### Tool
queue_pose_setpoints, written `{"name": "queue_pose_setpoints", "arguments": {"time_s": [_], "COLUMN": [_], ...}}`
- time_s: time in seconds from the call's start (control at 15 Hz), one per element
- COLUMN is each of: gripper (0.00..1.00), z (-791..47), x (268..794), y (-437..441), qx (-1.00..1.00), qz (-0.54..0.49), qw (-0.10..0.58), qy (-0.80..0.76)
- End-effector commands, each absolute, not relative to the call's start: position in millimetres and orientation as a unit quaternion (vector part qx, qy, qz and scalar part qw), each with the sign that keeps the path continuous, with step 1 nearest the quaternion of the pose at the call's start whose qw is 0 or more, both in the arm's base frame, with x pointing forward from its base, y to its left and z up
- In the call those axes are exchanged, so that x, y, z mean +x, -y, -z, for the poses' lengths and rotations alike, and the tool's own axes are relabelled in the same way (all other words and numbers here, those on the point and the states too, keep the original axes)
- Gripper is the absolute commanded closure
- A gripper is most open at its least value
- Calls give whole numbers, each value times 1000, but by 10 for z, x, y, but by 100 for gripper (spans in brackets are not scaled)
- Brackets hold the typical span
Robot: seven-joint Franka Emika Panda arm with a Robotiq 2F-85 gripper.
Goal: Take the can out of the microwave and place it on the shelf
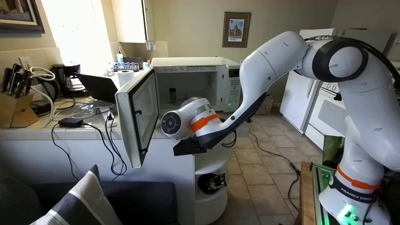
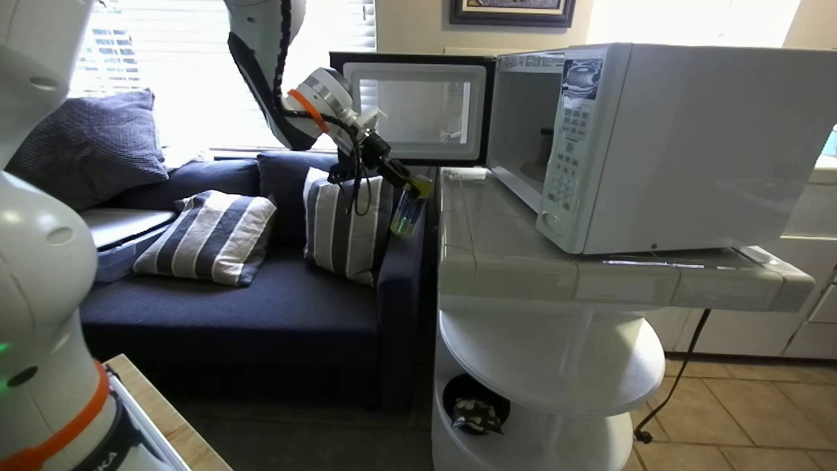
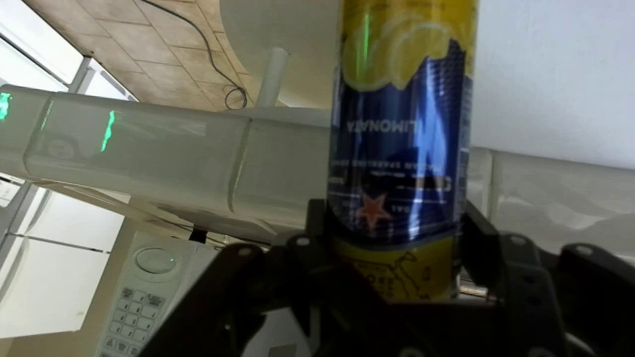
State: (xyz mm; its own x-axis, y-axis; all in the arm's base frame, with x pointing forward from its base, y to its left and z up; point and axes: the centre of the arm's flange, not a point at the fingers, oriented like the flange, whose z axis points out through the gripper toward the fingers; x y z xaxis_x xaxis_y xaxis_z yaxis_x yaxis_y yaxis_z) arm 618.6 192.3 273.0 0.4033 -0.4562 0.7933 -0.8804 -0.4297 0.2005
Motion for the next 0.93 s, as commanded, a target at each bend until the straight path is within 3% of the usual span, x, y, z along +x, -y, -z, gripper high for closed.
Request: {"name": "queue_pose_setpoints", "arguments": {"time_s": [0.0, 0.47, 0.87], "gripper": [62, 62, 62], "z": [-2608, -1893, -1406], "x": [6221, 5677, 5430], "y": [-2146, -2557, -2197], "qx": [774, 760, 725], "qz": [-342, -364, -422], "qw": [321, 337, 359], "qy": [425, 421, 410]}}
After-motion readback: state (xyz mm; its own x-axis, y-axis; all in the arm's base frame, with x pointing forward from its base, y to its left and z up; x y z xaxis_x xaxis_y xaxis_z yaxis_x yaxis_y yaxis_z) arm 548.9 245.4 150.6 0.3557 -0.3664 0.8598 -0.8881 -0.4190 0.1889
